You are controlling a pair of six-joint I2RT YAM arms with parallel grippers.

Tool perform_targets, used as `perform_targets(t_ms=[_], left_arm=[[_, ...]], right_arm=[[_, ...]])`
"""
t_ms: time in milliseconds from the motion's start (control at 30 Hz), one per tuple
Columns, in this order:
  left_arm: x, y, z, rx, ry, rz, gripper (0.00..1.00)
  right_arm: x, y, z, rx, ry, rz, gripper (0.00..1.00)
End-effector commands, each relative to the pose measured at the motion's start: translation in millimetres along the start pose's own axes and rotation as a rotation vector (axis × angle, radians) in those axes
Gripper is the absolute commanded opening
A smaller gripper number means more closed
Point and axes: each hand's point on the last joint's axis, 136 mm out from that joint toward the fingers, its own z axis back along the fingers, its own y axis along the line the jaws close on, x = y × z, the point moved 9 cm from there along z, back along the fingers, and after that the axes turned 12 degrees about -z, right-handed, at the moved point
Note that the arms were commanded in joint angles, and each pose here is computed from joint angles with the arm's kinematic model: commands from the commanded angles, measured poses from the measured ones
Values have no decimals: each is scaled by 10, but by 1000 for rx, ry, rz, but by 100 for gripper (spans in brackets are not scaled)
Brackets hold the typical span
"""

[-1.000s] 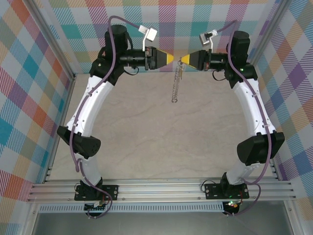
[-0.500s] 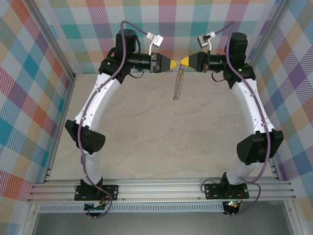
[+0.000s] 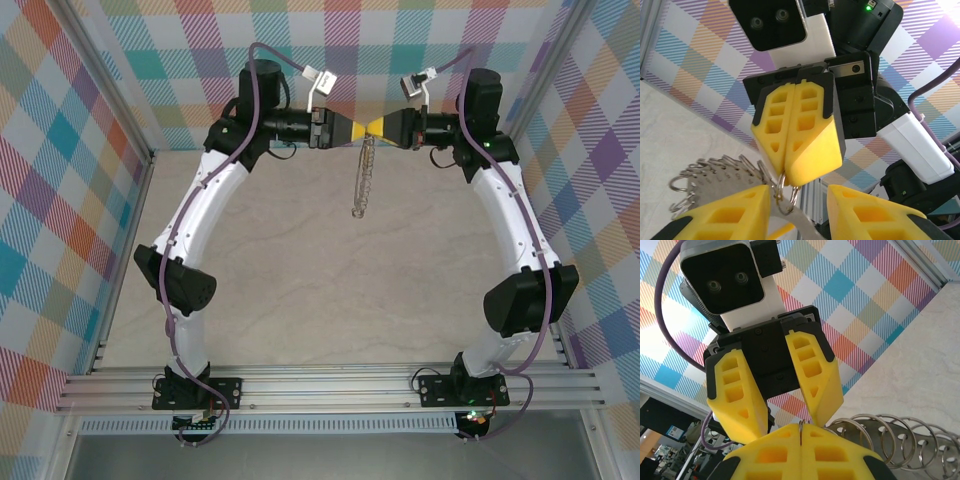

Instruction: Put the keys on the keyring

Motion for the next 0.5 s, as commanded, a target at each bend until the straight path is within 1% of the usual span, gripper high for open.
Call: perform_targets(t_ms=[0, 67, 233, 400, 467], left_arm=[[77, -122, -45, -58, -14, -37, 34], [75, -129, -59, -68, -12, -37, 31], [70, -135, -69, -80, -8, -37, 16], [71, -161, -74, -96, -6, -42, 8], [74, -172, -85, -102, -7, -47, 1]], right_arm=[[-20, 92, -17, 27, 15, 44, 0], [-21, 85, -21, 26, 15, 42, 0], [-22, 79, -24, 20, 9, 41, 0], [-17, 61, -29, 19, 6, 36, 0], [-13, 60, -30, 19, 4, 34, 0]])
